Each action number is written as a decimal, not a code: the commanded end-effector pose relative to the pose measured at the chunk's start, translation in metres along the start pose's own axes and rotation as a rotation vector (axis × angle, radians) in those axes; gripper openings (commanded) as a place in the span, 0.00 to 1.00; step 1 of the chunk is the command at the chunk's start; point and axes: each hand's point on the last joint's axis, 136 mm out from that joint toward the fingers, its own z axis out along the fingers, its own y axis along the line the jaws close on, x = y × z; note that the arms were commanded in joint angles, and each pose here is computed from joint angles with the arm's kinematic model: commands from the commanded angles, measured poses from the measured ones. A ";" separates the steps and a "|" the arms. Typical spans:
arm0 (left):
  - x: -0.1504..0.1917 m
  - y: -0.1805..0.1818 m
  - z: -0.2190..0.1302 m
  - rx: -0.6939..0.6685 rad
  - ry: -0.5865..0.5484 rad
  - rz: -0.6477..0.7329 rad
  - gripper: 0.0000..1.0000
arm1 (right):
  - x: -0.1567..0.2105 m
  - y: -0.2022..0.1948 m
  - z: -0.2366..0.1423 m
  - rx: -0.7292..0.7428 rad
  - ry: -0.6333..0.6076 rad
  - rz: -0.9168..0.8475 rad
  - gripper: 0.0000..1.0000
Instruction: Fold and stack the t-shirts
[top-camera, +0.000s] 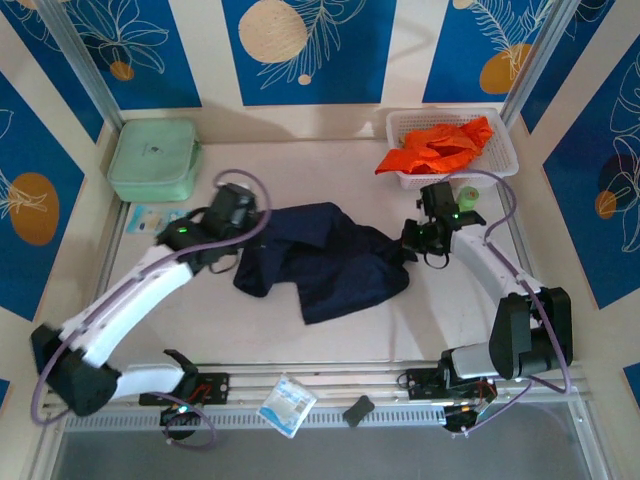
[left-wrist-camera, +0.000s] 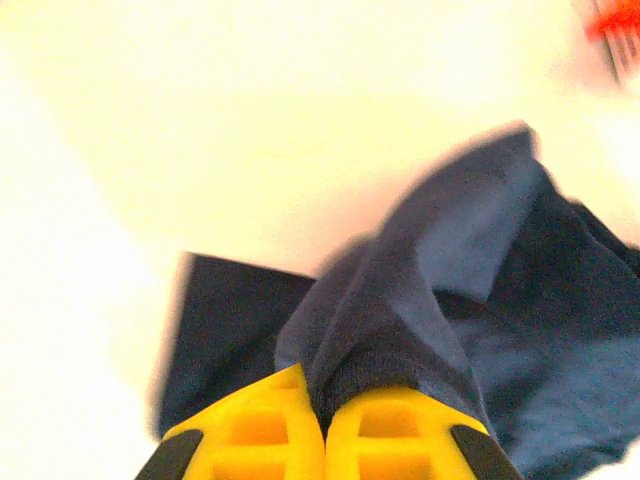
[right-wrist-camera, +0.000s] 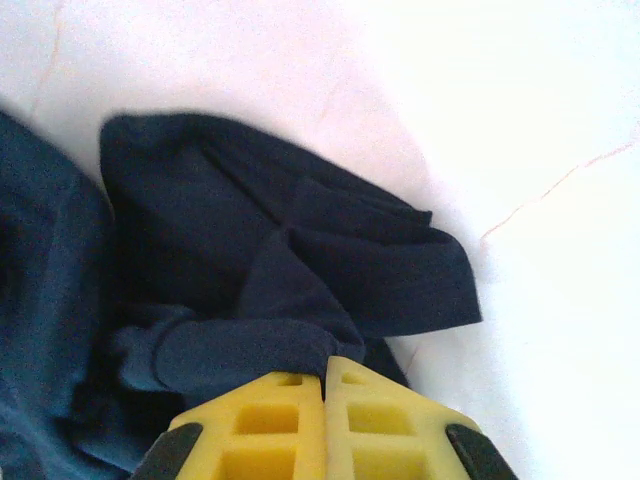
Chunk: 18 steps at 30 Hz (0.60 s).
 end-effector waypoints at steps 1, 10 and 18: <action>-0.006 0.057 -0.033 -0.155 -0.010 0.027 0.00 | -0.029 -0.017 -0.013 0.062 -0.062 -0.001 0.00; -0.018 0.110 -0.027 -0.279 -0.012 -0.031 0.00 | -0.083 -0.028 -0.014 0.114 -0.116 0.016 0.00; -0.031 0.110 -0.007 -0.247 0.005 -0.056 0.00 | -0.098 -0.024 0.010 0.134 -0.060 0.022 0.23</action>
